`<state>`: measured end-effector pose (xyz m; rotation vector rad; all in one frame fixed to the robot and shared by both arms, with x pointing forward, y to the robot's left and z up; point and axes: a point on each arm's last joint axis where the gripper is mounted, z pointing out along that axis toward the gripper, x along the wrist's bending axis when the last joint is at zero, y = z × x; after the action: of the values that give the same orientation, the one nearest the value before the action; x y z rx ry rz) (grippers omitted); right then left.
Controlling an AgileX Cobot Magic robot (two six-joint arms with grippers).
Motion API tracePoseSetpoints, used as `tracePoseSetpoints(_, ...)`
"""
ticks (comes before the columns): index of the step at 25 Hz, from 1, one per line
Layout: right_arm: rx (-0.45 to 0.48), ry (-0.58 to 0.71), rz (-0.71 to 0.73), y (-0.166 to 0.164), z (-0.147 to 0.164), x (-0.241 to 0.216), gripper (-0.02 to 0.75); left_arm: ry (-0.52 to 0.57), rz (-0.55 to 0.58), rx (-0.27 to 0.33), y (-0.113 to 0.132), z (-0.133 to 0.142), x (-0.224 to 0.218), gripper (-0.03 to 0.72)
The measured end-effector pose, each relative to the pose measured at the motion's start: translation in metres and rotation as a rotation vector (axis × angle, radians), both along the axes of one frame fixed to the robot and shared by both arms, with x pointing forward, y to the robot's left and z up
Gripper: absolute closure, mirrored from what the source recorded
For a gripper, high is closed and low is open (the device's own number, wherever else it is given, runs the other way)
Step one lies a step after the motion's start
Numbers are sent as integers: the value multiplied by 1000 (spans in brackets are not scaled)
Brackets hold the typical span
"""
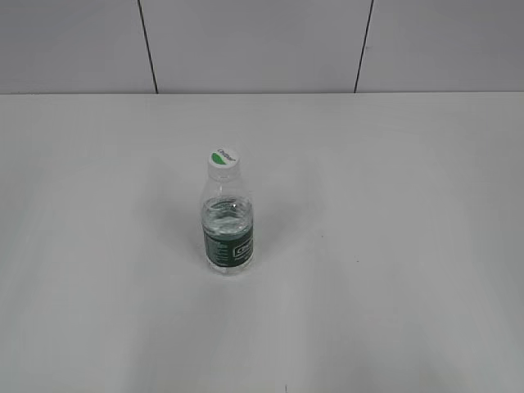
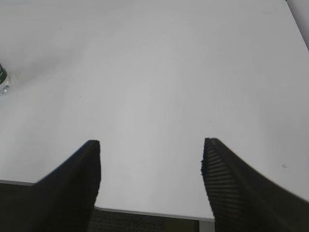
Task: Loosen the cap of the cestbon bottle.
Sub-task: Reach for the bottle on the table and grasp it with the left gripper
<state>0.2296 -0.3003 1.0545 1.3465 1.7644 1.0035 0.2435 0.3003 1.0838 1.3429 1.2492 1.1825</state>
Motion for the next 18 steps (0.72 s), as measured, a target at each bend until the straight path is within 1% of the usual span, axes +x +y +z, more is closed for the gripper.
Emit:
tracePoseSetpoints(9, 0, 0, 0, 0, 0, 0, 234, -98, 6, -8, 0, -28, 48, 141)
tracePoseSetpoints(15, 0, 0, 0, 0, 0, 0, 234, -66, 11, -11, 1, -35, 82, 142)
tracePoseSetpoints(18, 0, 0, 0, 0, 0, 0, 234, -43, -1, -14, -1, -43, 101, 146)
